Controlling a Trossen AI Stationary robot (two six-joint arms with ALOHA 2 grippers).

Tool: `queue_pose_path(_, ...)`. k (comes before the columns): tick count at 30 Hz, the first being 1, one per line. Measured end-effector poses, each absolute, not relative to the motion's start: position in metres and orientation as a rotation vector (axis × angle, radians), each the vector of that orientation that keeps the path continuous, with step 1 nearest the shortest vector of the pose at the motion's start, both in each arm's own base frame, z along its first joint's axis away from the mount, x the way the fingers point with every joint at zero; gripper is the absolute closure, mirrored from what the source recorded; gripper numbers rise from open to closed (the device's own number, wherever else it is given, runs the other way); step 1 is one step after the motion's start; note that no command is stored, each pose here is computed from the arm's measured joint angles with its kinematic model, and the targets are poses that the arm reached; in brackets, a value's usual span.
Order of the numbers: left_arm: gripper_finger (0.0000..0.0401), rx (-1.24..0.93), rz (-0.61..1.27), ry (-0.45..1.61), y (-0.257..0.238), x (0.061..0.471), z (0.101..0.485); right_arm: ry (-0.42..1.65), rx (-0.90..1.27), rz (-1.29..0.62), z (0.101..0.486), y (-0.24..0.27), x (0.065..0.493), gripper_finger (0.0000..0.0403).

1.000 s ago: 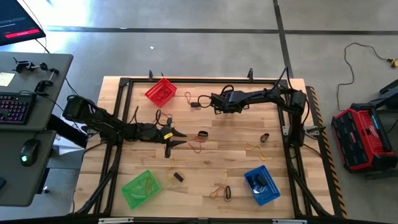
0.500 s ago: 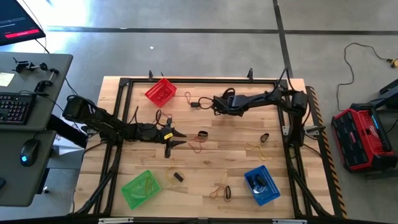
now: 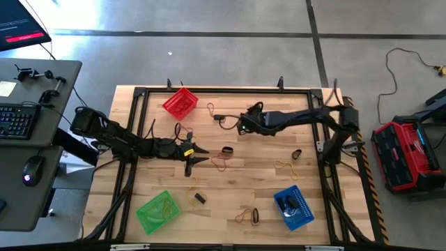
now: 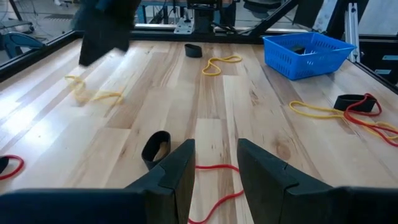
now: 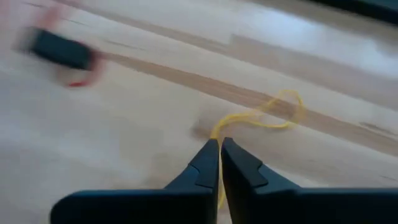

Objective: Sort rubber bands into baskets
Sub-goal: Put the yellow rubber band into the green basket

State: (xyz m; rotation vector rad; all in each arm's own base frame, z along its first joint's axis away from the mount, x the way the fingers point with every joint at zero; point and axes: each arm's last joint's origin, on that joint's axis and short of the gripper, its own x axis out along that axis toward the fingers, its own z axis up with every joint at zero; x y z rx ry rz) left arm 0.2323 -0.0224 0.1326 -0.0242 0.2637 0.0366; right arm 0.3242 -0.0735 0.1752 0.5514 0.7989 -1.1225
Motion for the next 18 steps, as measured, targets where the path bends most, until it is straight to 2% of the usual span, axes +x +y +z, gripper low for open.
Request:
queue_pose_path(4,0.0288,-0.024,0.038,0.264,-0.022,0.232,0.133,0.704,0.498,-1.043,0.197,-0.043,0.327,0.0399)
queue_pose_path(9,0.0288,-0.015,0.056,0.263,-0.022,0.232,0.133,0.594,0.45,-0.956,0.206,-0.004,0.334,0.0402)
queue_pose_path(13,0.0288,-0.013,0.057,0.263,-0.022,0.232,0.133,0.601,0.449,-0.924,0.2,0.015,0.337,0.04)
queue_pose_path(18,0.0288,-0.013,0.059,0.265,-0.022,0.232,0.133,0.687,0.431,-0.969,0.178,0.013,0.338,0.04)
